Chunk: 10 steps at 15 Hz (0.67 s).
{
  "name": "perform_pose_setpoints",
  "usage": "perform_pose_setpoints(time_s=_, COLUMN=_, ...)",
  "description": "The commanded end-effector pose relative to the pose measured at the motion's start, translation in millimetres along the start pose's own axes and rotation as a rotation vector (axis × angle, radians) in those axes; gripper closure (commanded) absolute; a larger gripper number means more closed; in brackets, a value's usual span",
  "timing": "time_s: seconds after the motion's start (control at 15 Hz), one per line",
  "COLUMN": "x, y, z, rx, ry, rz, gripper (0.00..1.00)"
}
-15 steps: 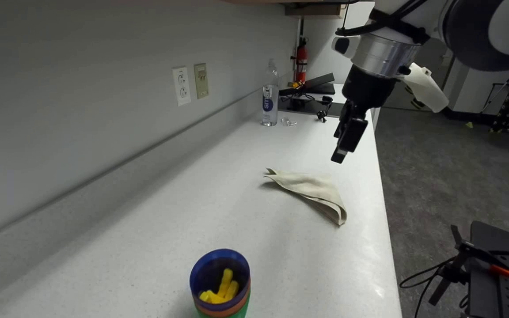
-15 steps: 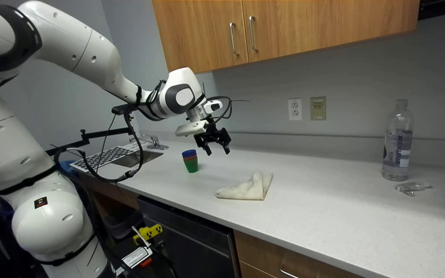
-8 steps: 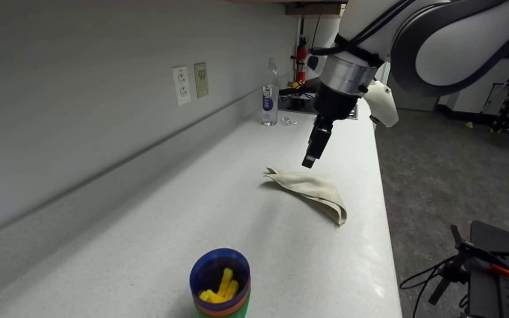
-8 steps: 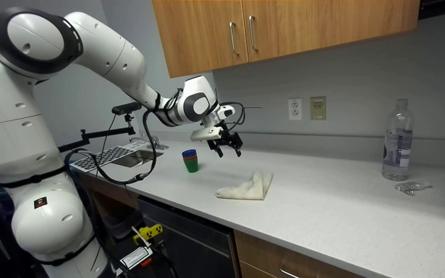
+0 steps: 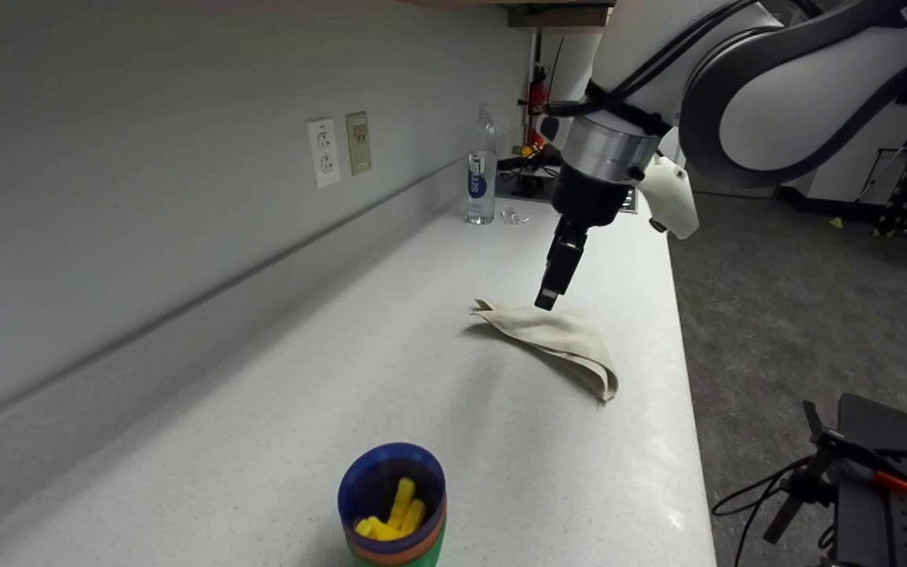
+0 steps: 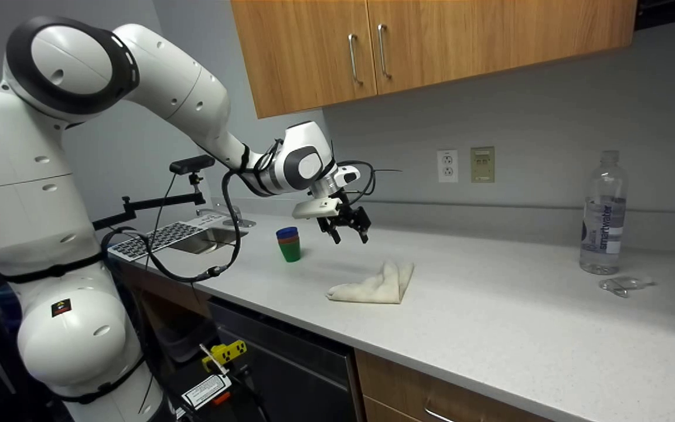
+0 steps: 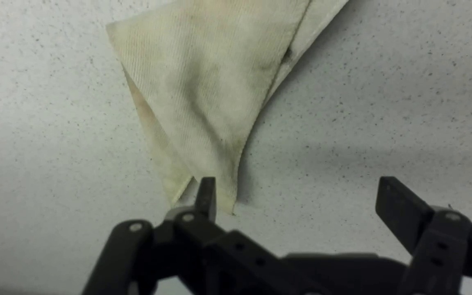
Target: Unfold the towel
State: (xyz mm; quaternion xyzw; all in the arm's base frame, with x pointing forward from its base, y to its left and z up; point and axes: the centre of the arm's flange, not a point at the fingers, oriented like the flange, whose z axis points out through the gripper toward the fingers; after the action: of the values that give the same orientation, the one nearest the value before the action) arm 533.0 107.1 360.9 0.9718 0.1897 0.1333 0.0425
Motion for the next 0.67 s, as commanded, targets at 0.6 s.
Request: perform_pose_setpoints(time_s=0.6, x=35, y=35, z=48, rx=-0.020, ry=0.096, rz=-0.005, gripper=0.00)
